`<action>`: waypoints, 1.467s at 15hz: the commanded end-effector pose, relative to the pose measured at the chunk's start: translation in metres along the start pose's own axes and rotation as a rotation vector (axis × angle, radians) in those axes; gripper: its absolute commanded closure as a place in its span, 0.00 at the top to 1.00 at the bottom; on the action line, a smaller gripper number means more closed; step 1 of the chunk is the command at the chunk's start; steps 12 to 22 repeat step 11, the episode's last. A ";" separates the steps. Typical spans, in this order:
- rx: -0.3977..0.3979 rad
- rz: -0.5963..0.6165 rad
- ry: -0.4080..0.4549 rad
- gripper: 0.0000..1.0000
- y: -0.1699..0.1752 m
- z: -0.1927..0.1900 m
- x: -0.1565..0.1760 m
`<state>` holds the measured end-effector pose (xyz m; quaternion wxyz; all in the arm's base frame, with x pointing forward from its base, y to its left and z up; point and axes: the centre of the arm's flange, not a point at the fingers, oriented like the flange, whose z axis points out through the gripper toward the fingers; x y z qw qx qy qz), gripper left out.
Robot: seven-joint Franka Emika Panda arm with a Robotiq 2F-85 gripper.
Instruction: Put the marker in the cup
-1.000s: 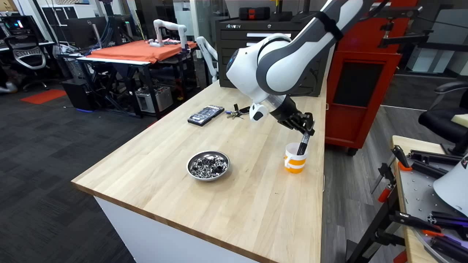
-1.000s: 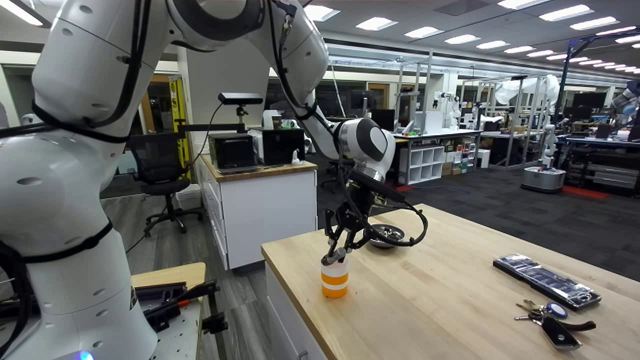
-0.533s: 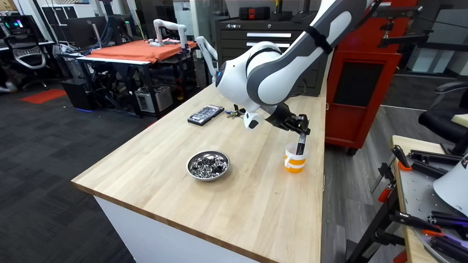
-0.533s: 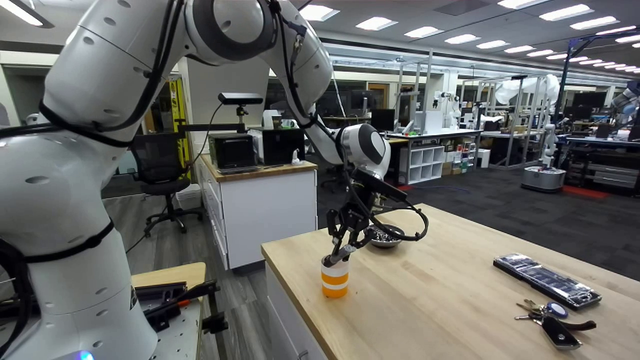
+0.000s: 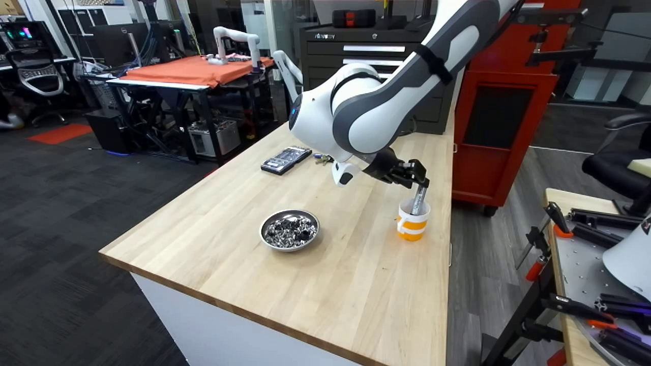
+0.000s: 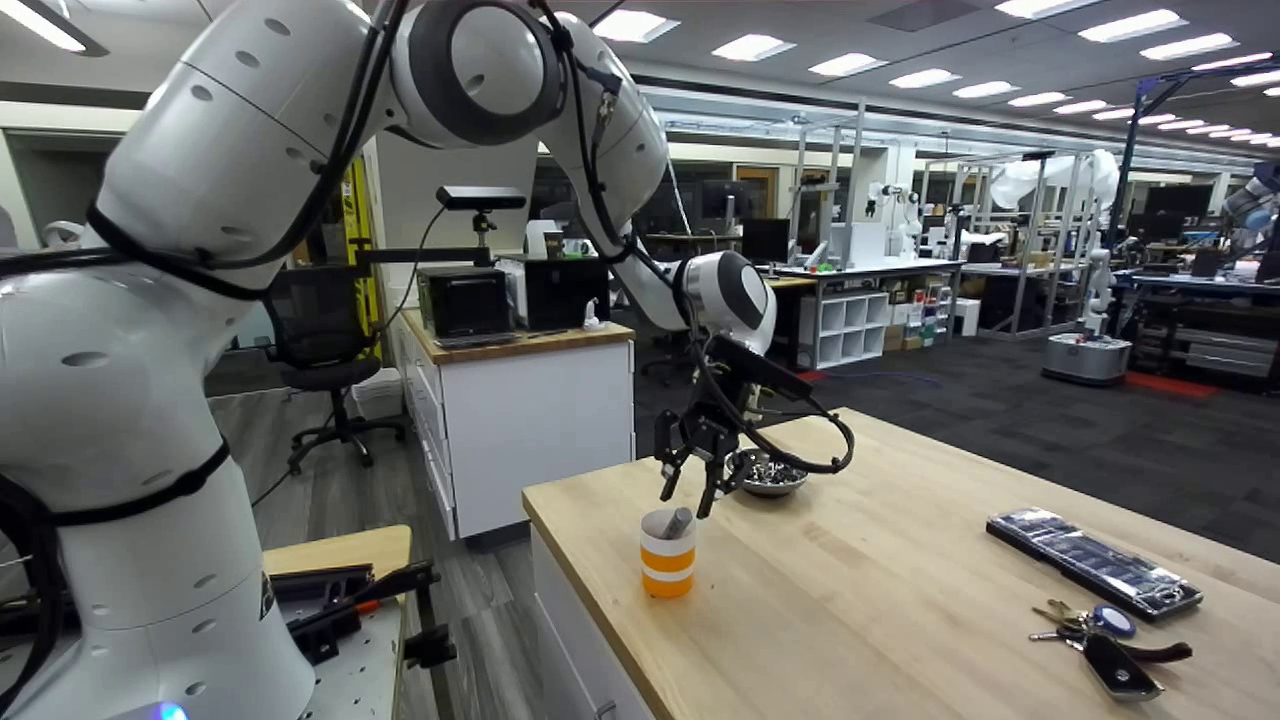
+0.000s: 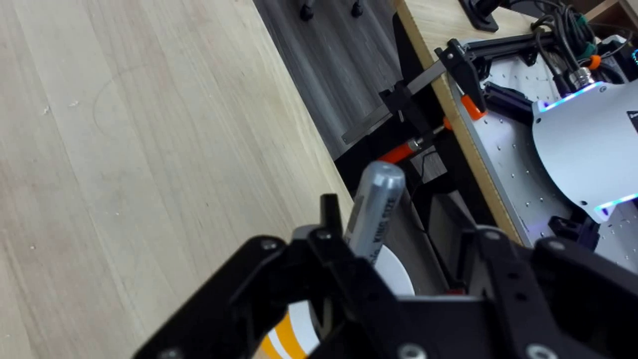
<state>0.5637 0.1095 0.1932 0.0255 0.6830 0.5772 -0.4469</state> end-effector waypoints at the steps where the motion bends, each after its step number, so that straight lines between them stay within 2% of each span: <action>1: 0.014 0.006 -0.023 0.80 0.000 -0.011 -0.008; 4: -0.002 0.040 0.024 0.99 -0.002 -0.018 -0.021; 5: -0.012 0.056 0.048 0.99 -0.002 -0.021 -0.025; 6: -0.004 0.020 0.014 0.89 0.002 -0.011 -0.009; 8: -0.011 0.030 0.027 1.00 0.004 -0.017 -0.015; 22: -0.012 0.032 0.030 1.00 0.005 -0.017 -0.016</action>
